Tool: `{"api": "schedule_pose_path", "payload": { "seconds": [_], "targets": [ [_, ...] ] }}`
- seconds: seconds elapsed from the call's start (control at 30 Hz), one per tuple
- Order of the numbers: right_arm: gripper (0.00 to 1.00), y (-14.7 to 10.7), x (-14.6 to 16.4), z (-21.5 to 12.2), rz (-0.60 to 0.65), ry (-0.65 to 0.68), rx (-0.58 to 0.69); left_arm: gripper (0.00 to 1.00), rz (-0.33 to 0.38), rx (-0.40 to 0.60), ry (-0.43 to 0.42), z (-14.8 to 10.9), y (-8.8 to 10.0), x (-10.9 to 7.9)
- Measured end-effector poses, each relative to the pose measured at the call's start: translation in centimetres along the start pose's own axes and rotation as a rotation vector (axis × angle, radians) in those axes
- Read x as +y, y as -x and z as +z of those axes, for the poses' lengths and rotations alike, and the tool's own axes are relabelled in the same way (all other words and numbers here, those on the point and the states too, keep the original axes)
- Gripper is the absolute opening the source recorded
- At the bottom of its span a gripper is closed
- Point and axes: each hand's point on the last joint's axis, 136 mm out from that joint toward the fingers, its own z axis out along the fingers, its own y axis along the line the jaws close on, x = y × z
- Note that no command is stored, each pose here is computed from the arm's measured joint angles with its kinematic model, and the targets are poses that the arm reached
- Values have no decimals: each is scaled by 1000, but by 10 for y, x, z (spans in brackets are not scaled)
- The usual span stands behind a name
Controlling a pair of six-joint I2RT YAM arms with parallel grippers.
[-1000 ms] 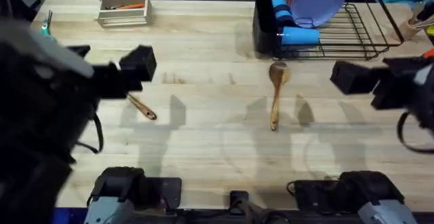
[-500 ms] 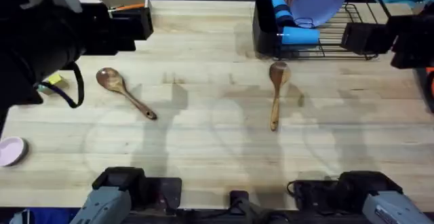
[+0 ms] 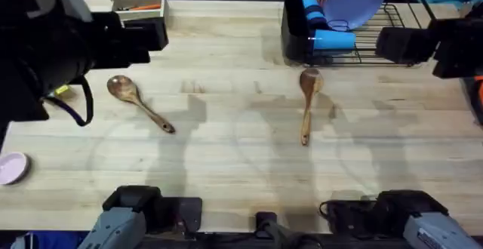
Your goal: Pick up the spoon on the table one by one and put them onto the rack
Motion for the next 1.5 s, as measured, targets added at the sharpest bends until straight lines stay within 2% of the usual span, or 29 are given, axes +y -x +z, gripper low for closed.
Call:
{"api": "schedule_pose_path", "payload": {
  "seconds": [0.13, 0.4, 0.57, 0.8, 1.17, 1.5],
  "targets": [
    [996, 0, 2, 1, 0, 10, 3, 992, -87, 39, 98, 0, -10, 22],
    [995, -3, 3, 7, 2, 20, 26, 993, -331, 63, 297, -5, -24, 76],
    [995, -4, 3, 10, 4, 21, 37, 993, -443, 98, 347, 5, -33, 89],
    [995, -7, 2, 15, 5, 21, 54, 993, -477, 192, 353, 19, -50, 87],
    [995, -7, 2, 15, 5, 21, 54, 993, -529, 489, 407, 63, -106, 85],
    [996, -7, 2, 15, 5, 21, 54, 992, -561, 673, 457, 99, -148, 84]
  ]
}}
